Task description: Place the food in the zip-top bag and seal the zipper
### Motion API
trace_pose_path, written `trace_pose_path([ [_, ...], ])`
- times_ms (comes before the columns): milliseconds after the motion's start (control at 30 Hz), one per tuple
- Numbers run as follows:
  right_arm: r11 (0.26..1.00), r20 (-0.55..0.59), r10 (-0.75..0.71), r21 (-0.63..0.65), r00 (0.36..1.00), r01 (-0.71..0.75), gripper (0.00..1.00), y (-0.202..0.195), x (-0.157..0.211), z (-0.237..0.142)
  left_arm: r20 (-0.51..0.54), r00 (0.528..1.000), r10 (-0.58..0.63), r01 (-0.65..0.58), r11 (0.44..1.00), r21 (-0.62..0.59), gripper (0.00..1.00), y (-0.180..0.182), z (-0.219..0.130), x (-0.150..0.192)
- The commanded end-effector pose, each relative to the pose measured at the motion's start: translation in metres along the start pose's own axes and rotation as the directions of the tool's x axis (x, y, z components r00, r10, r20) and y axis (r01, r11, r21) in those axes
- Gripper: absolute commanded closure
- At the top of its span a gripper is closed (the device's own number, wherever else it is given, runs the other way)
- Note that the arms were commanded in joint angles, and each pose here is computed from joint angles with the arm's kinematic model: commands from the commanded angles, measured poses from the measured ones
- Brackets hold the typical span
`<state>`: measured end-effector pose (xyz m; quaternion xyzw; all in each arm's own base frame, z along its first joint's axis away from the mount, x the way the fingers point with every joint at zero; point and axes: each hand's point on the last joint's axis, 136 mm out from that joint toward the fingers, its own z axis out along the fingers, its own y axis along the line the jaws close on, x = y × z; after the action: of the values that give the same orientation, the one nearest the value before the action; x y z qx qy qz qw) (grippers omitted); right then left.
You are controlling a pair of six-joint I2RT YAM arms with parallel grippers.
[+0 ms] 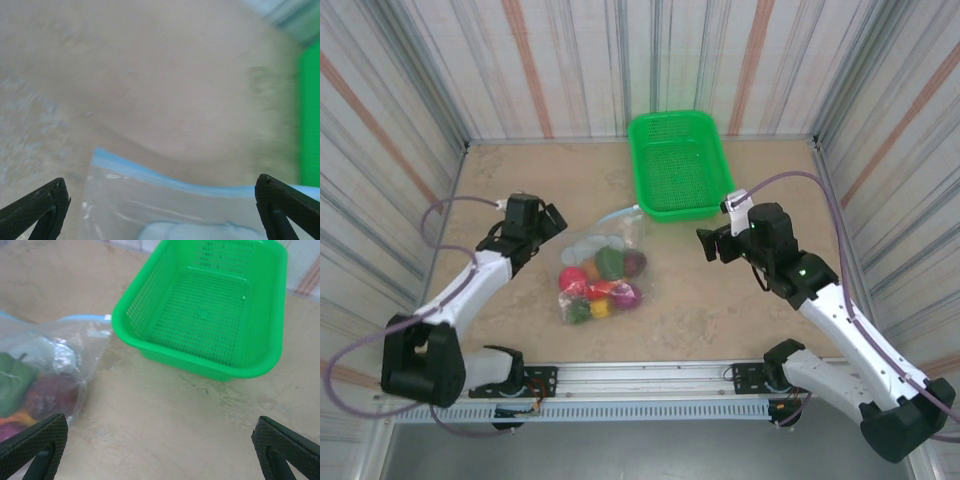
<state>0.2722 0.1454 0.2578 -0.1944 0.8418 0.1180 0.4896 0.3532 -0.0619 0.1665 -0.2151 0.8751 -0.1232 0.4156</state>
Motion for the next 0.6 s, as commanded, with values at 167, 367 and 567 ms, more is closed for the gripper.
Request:
trace_pose_path([
  [167,0.990,0.057,0.046,-0.136,0.997,-0.038,0.01,0.020,-0.003,-0.039,0.240,0.913,0.329,-0.389,0.878,0.279,0.01,-0.068,-0.099,-0.032],
  [367,0.972,0.042,0.135,-0.200,0.990,-0.124,0.01,0.025,0.018,-0.022,0.354,0.775,0.523,-0.623,0.725,0.293,0.01,-0.074,-0.111,-0.012],
  [567,0.994,0.037,0.110,-0.011,0.993,-0.109,0.01,-0.011,0.039,0.011,0.386,0.690,0.612,-0.683,0.727,0.068,0.01,-0.029,-0.060,-0.005],
])
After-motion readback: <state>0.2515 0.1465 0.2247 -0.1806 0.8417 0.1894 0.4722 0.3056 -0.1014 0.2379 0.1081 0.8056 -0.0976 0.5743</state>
